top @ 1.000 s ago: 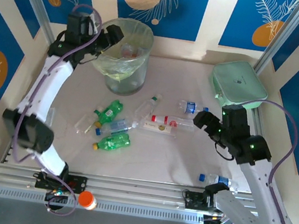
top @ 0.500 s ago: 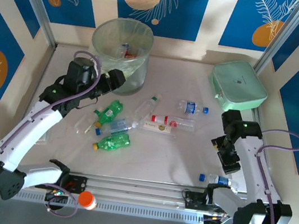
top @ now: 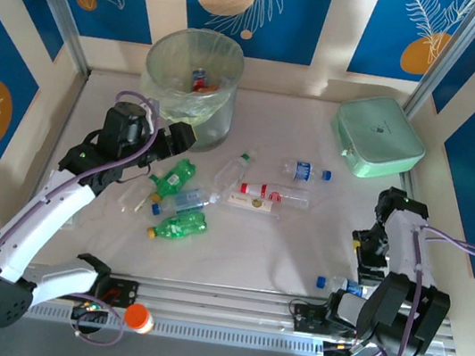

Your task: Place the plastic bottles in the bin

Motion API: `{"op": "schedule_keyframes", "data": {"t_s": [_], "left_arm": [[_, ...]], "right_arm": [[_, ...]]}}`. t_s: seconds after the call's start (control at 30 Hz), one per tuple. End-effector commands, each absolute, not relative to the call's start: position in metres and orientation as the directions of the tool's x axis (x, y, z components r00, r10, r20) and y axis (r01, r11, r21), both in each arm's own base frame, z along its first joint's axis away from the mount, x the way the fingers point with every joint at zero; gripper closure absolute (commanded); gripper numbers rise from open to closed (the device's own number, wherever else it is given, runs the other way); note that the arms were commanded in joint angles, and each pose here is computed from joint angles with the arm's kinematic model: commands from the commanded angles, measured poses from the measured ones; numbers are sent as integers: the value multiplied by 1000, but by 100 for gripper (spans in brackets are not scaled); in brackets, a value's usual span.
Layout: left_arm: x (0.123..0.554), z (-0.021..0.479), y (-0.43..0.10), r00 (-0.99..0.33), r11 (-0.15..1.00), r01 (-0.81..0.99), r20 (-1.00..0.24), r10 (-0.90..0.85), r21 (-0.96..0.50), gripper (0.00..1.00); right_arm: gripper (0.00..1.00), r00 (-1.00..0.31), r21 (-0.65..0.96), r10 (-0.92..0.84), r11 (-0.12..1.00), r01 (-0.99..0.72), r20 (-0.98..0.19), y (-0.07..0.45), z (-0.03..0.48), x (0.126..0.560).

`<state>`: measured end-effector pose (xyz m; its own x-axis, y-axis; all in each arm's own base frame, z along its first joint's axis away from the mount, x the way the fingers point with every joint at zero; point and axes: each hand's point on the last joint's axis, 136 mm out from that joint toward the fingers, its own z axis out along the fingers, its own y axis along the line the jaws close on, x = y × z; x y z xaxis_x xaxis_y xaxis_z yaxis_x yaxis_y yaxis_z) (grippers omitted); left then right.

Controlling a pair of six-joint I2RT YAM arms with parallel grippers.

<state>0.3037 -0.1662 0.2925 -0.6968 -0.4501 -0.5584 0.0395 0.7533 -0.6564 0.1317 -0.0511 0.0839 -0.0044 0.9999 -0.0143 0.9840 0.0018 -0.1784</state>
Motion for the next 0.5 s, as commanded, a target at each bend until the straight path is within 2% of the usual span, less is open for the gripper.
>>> {"op": "schedule_keyframes", "data": {"t_s": [0.0,0.23,0.47], "left_arm": [[301,289,-166,-698,764,45,-568,-437,-643,12],[301,289,-170,-710,755,51,-555,-432,-653,12],[301,289,-168,-707,757,44,-556,-437,-652,12]], "right_arm": [[14,18,-240,1000,-19,971,-6,-53,77,122],[14,61,-296,998,-51,954,25,-52,57,116],[17,60,-277,997,-43,960,51,-52,39,120]]}}
